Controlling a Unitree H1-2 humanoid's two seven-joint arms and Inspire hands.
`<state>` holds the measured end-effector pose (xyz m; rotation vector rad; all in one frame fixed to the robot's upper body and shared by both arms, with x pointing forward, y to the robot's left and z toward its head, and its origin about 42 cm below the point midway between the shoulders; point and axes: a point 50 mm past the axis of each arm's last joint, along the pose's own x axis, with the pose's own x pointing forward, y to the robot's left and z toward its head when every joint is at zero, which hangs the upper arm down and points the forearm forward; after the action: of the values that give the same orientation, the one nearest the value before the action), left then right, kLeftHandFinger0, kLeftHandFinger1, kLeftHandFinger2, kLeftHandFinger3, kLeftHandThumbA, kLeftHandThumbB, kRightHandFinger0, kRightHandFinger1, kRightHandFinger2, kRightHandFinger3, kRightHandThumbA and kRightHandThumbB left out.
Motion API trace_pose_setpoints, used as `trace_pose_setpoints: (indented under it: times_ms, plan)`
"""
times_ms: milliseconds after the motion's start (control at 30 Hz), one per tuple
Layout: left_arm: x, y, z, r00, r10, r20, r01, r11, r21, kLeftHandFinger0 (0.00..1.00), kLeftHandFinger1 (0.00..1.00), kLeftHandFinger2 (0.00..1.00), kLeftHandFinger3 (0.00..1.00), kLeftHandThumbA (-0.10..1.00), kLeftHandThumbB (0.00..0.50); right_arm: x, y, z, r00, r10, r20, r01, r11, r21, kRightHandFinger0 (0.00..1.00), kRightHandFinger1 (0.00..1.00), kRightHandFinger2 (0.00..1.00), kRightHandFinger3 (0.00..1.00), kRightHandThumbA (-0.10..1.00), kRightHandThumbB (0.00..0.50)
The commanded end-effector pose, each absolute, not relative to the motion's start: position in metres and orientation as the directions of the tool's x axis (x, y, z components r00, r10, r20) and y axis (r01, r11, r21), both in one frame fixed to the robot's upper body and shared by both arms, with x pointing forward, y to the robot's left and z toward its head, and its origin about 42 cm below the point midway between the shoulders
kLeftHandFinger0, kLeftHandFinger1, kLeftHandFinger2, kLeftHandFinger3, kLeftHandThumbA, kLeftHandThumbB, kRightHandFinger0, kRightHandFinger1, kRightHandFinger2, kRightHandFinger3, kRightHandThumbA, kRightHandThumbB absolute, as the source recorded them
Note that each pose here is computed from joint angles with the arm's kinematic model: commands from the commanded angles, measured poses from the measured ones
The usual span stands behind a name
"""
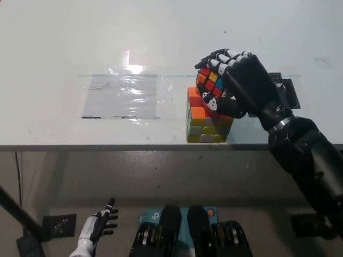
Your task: The robot uses its right hand to pick up the small cube kept on the middle on the desk and place it on the bigger cube kept next to it
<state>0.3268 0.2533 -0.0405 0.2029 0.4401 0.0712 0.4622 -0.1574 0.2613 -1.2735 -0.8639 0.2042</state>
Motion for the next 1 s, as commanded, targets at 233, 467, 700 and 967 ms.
trace_pose_setpoints:
  times_ms: [233,467,700,967]
  plan:
    - [0.349,0.255,-0.022,0.926,0.114,-0.36,-0.032,0.973,0.228,0.72,0.65,0.7,0.68,0.9,0.082,0.464,-0.154,0.274,0.651,0.57,0.502,0.336,0.377,-0.863,0.0,0.4,0.79,0.63,-0.1,0.208]
    - [0.353,0.256,-0.017,0.929,0.11,-0.353,-0.029,0.973,0.228,0.68,0.62,0.66,0.62,0.9,0.09,0.463,-0.149,0.26,0.632,0.573,0.523,0.353,0.388,-0.851,0.0,0.37,0.77,0.63,-0.1,0.187]
    - [0.353,0.256,-0.017,0.93,0.106,-0.352,-0.021,0.971,0.237,0.73,0.66,0.7,0.66,0.91,0.077,0.462,-0.147,0.257,0.64,0.577,0.507,0.321,0.399,-0.859,0.0,0.16,0.55,0.71,-0.1,0.022]
    - [0.353,0.256,-0.018,0.929,0.107,-0.354,-0.026,0.974,0.226,0.73,0.67,0.72,0.68,0.89,0.085,0.46,-0.15,0.258,0.709,0.597,0.376,0.248,0.288,-0.925,0.71,0.92,1.0,1.0,0.79,0.266]
